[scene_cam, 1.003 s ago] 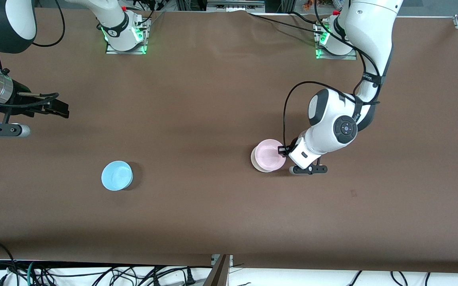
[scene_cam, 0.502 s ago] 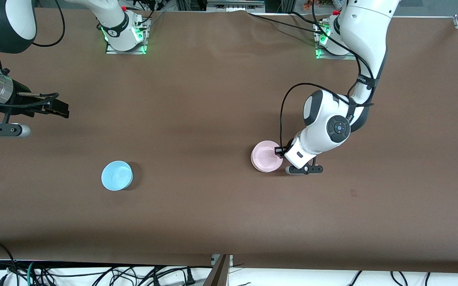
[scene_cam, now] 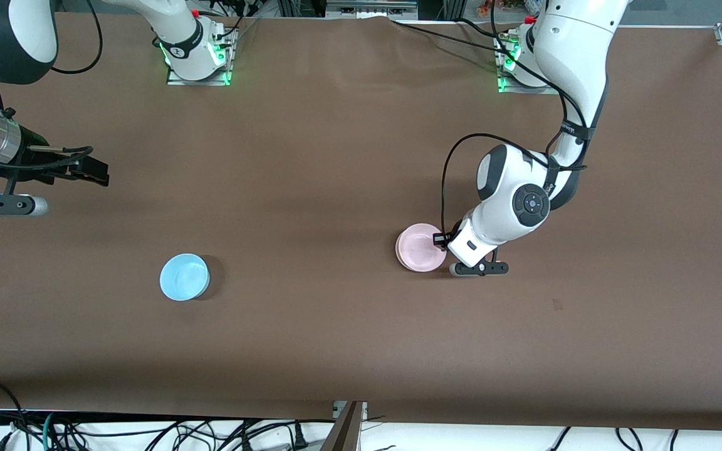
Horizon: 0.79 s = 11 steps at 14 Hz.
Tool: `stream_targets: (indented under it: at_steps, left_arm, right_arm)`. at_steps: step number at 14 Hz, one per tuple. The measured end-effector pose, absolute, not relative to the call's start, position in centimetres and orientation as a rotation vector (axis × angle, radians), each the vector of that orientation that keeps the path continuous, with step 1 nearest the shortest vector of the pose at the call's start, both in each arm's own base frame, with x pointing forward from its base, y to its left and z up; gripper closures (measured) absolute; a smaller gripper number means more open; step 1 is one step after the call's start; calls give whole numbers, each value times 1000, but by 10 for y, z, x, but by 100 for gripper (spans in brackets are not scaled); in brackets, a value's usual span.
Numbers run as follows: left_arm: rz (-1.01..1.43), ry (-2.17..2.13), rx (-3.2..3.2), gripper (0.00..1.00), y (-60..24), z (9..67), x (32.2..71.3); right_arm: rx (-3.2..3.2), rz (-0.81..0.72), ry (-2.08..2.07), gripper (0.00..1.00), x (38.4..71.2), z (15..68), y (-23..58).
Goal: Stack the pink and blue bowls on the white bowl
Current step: 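Carry the pink bowl with the left gripper over the white bowl, then lower the pink bowl into the white bowl and open the left gripper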
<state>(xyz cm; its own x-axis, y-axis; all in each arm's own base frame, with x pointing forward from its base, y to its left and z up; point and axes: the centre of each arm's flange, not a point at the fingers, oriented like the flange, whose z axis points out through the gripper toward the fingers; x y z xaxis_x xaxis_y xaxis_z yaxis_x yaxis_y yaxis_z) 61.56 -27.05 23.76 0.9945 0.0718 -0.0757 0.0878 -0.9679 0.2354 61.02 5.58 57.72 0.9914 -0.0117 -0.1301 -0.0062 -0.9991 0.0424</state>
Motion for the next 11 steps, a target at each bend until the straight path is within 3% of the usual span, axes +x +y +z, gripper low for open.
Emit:
stream_targets:
  at_steps: [11]
  left_arm:
    - [-69, 125, 2903, 97, -270, 224, 617]
  right_arm:
    - [3093, -203, -14, 0, 610, 577, 56]
